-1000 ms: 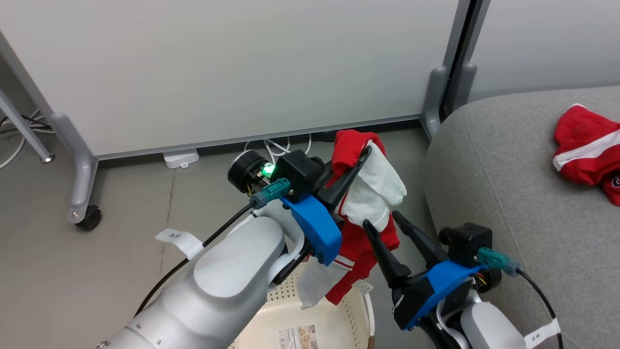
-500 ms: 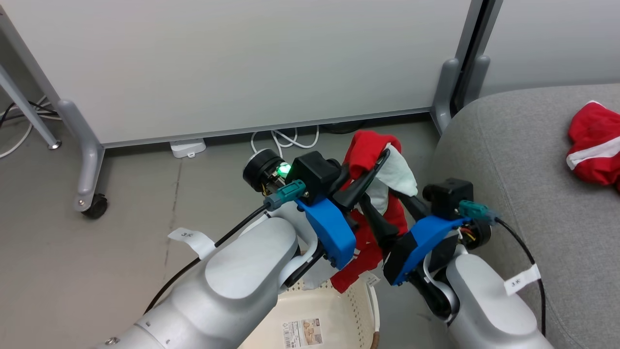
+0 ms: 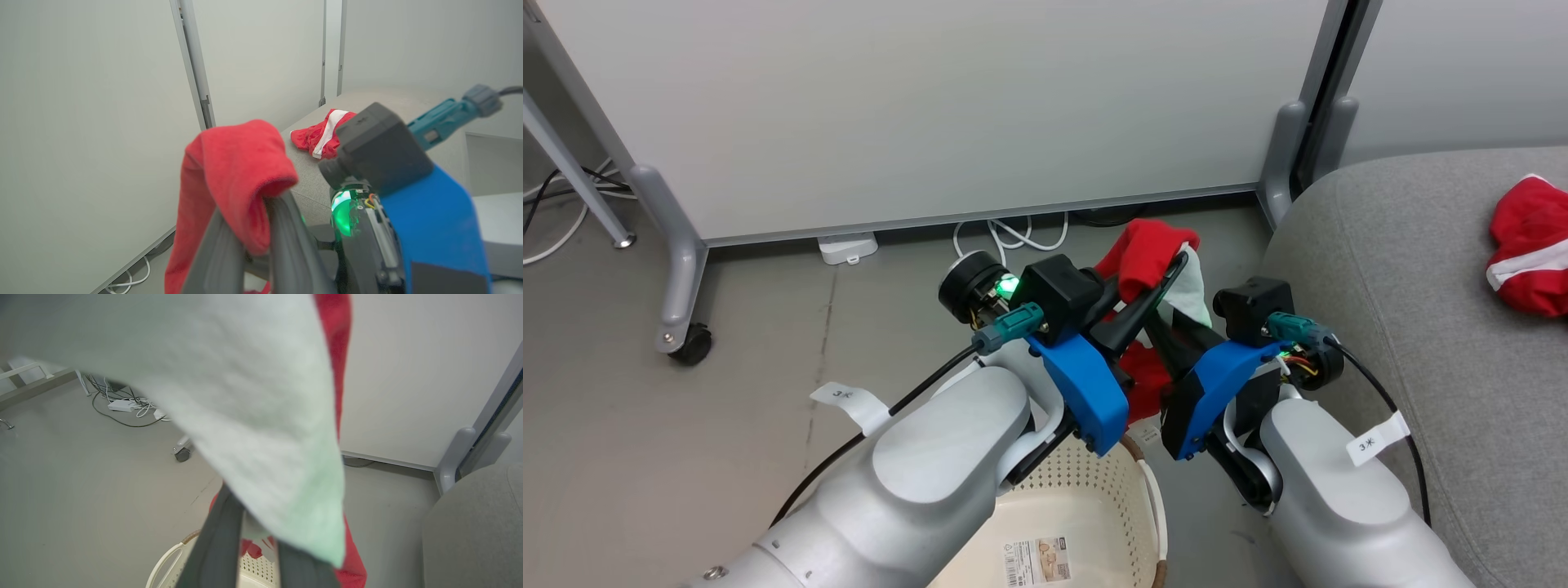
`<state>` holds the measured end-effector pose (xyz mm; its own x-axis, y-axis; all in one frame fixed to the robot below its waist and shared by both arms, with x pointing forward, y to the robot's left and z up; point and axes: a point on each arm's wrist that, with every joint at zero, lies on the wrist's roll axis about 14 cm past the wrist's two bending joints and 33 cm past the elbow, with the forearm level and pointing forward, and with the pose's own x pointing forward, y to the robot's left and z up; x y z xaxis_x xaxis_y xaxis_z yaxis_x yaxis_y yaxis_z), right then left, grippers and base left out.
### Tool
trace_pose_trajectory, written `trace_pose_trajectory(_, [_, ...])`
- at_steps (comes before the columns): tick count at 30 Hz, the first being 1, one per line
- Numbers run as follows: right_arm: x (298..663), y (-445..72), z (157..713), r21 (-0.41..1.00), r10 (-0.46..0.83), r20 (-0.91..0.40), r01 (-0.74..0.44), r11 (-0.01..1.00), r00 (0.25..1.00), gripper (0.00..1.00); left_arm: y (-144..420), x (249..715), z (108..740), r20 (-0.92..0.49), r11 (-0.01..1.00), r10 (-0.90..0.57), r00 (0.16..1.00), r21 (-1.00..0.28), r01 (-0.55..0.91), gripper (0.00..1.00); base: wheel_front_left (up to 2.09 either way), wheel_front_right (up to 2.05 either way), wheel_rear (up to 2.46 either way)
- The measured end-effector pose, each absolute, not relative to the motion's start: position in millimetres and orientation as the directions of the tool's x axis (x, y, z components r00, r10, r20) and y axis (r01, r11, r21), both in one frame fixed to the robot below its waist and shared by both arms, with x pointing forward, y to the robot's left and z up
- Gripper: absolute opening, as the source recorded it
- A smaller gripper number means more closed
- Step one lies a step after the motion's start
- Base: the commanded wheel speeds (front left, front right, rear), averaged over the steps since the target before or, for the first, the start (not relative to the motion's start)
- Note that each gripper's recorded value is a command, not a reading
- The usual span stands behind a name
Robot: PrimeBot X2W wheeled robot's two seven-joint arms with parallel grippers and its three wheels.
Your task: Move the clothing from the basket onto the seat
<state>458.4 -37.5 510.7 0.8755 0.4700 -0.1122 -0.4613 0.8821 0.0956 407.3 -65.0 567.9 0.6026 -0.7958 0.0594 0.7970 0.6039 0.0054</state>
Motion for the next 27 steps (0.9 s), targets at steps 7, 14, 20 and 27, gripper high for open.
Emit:
trace_pose_trajectory(7, [456.9,-37.4,509.3,0.099,0.472,-0.11,-0.463,0.881,0.875,0.0,-65.4,407.1,567.9,0.057,0.603,-0.797,0.602,0.008,0.798,0.0,0.0,0.0,0.0])
trace_pose_trajectory(14, [454.1,-38.7,509.5,0.103,0.47,-0.103,-0.461,0.882,0.877,0.0,-66.0,406.4,569.0,0.056,0.602,-0.797,0.601,0.014,0.798,0.0,0.0,0.0,0.0])
trace_pose_trajectory(20, [451.8,-40.2,508.7,0.106,0.467,-0.103,-0.457,0.883,0.878,0.0,-65.7,405.3,568.1,0.052,0.605,-0.795,0.604,0.007,0.796,1.0,0.0,0.0,0.0])
trace_pose_trajectory(27, [450.4,-40.4,509.0,0.11,0.467,-0.099,-0.456,0.883,0.879,0.0,-63.3,407.1,568.5,0.052,0.615,-0.788,0.614,0.005,0.789,1.0,0.0,0.0,0.0])
